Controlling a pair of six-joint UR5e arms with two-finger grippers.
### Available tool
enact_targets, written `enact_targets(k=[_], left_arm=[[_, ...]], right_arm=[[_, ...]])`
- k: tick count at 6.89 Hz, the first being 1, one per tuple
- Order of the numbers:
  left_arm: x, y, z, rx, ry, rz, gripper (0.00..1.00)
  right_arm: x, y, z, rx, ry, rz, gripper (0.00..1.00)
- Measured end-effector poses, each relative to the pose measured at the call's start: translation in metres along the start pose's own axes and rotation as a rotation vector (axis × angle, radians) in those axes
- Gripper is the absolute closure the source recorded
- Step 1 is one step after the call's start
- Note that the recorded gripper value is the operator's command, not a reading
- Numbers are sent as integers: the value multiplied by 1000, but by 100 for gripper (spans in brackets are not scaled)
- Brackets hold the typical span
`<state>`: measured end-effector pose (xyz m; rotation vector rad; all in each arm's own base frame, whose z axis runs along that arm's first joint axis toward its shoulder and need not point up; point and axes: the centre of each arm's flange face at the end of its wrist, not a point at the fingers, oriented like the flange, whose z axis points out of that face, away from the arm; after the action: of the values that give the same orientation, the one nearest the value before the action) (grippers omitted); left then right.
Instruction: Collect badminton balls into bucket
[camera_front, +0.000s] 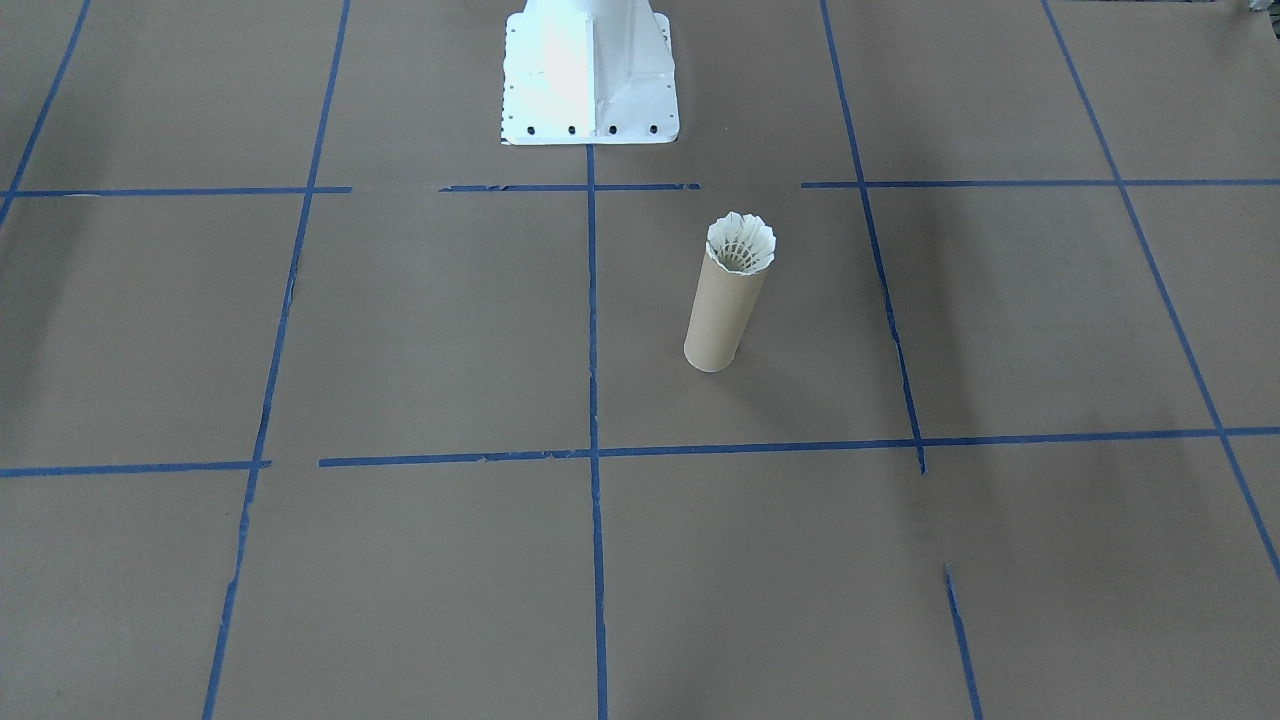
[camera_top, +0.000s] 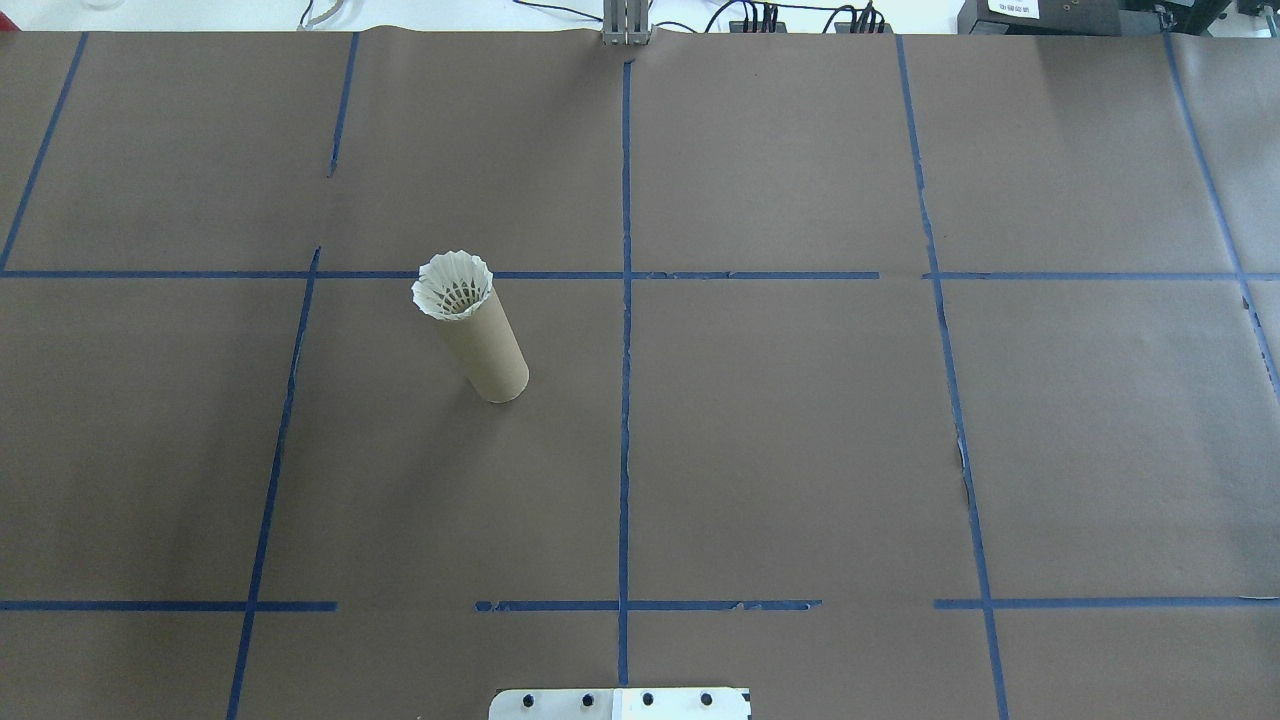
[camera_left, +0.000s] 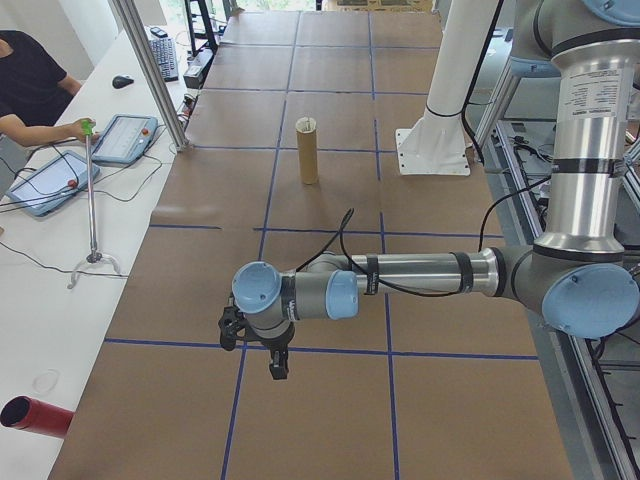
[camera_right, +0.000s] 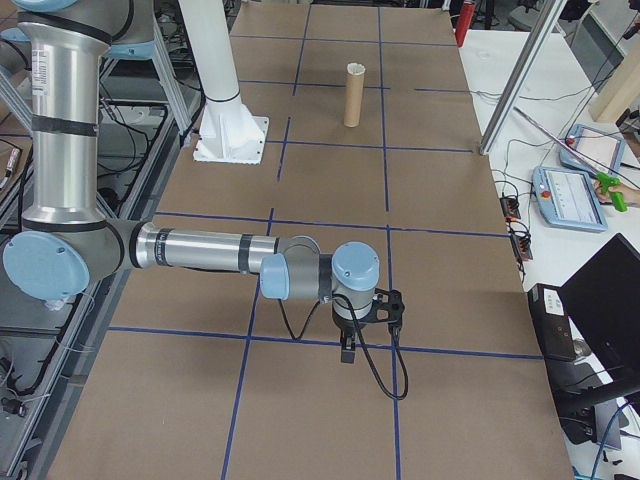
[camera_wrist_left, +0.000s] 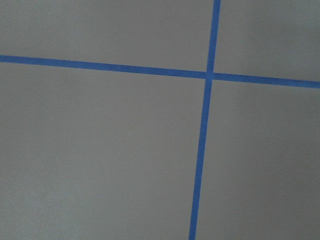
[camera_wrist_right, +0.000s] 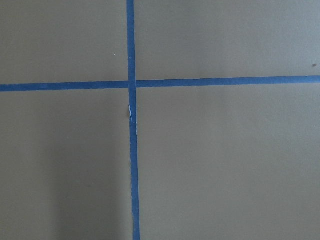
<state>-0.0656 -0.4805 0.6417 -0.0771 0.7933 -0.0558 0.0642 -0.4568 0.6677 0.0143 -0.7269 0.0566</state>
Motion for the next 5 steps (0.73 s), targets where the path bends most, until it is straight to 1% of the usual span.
enact_targets(k=[5], left_arm=[[3, 2, -4, -4, 3, -3, 0]], right_arm=[[0, 0, 0, 0, 0, 0, 0]])
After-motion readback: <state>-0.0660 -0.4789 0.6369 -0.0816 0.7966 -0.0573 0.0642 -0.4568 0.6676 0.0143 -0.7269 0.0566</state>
